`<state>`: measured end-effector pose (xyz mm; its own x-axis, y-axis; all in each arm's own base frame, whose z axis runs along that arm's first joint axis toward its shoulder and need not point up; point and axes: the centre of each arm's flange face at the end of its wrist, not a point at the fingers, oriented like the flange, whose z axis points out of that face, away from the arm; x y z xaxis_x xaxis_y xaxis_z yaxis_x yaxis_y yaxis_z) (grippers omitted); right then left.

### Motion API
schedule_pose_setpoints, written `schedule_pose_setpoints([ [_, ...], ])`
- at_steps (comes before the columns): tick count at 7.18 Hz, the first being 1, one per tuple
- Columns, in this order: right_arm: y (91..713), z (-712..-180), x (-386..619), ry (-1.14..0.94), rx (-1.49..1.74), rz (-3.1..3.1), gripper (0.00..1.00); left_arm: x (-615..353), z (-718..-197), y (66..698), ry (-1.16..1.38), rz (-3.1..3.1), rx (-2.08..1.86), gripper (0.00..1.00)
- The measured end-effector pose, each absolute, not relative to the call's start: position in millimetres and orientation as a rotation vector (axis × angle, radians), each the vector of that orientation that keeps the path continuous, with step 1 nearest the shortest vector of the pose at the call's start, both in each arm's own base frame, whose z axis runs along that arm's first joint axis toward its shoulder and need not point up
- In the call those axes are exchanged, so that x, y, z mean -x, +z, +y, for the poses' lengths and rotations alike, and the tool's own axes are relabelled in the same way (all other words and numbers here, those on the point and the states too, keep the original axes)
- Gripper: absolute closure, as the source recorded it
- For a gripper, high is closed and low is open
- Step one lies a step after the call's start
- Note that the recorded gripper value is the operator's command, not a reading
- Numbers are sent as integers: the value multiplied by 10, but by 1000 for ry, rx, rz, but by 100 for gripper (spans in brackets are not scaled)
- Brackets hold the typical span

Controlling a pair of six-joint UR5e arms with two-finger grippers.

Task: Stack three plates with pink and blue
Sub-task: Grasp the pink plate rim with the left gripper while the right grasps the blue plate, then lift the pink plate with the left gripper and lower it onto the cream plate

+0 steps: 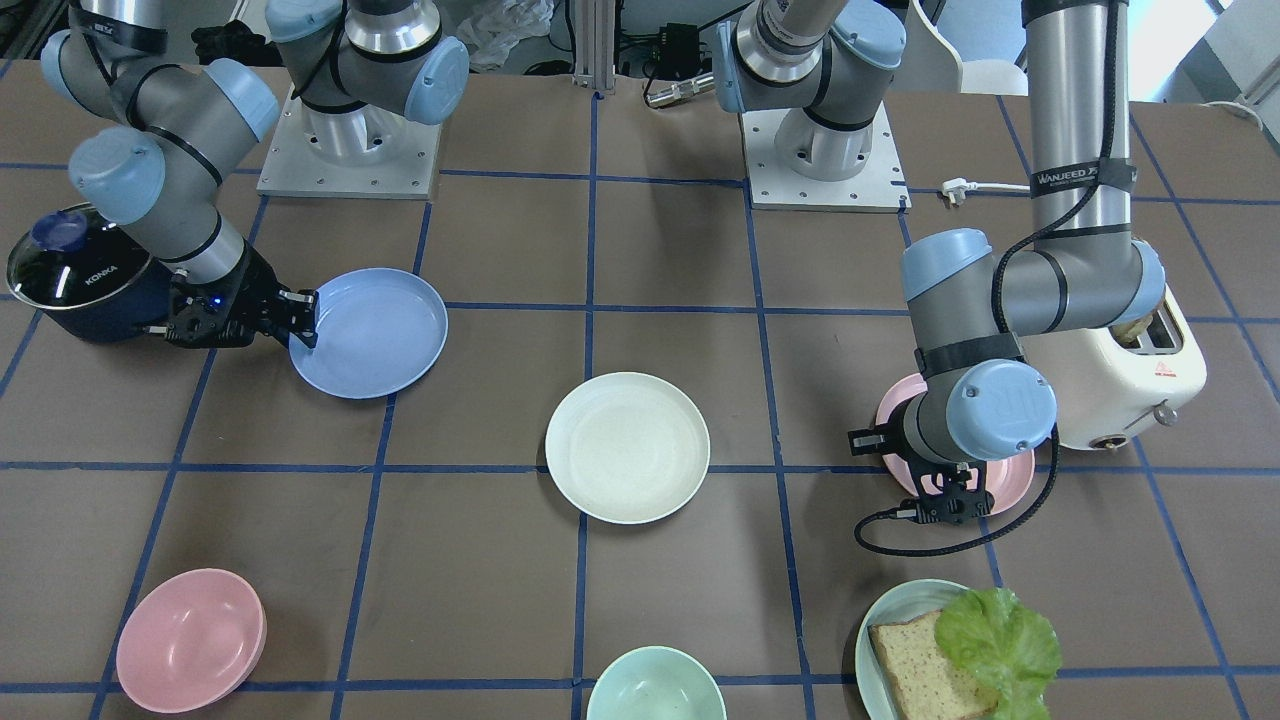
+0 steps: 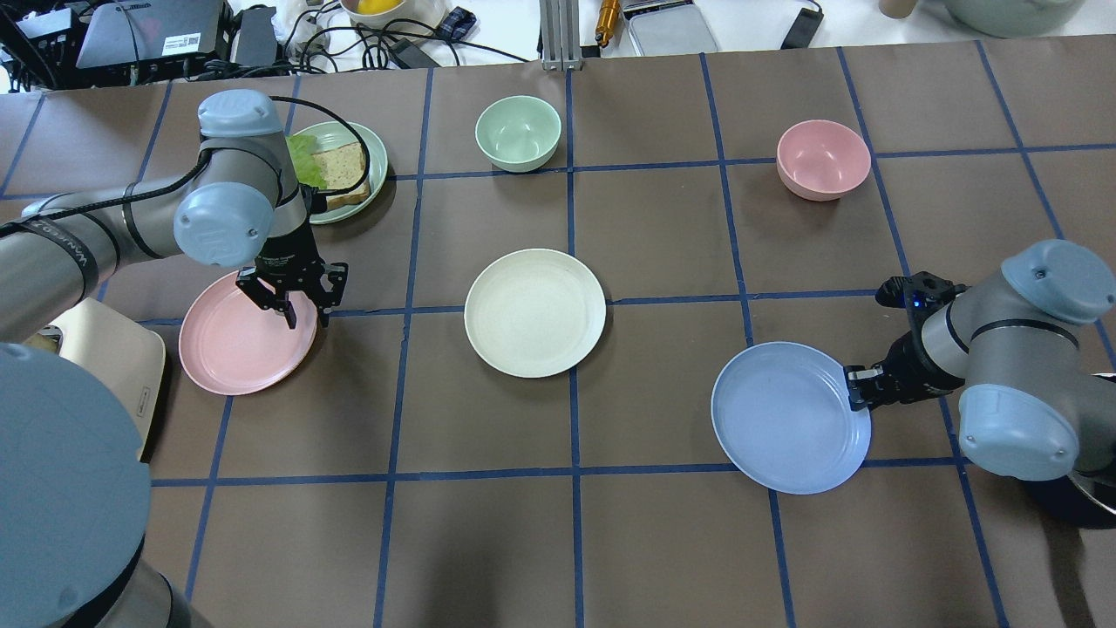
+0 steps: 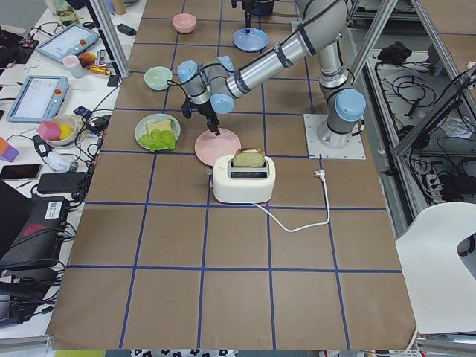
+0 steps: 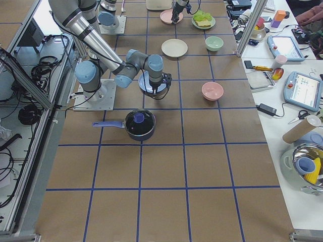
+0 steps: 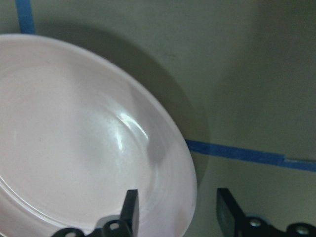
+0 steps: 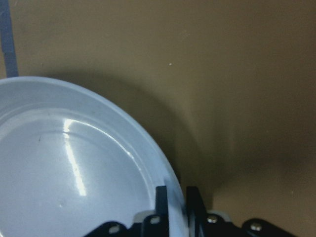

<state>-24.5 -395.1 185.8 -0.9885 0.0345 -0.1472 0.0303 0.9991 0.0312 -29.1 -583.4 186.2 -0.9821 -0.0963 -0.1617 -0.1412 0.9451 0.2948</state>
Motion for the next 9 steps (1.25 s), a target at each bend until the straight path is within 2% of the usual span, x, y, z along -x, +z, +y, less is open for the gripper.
schedule_pose_setpoints([
  [1, 1872, -3958, 250, 39, -46, 2995, 100, 326, -5832, 1866, 460, 2955, 176, 100],
  [6, 2134, -4162, 352, 69, -53, 2985, 100, 591, -5859, 2084, 374, 2977, 147, 100],
  [9, 2330, -4306, 420, 101, -55, 2976, 100, 1457, -5919, 2545, 212, 2989, 94, 100],
])
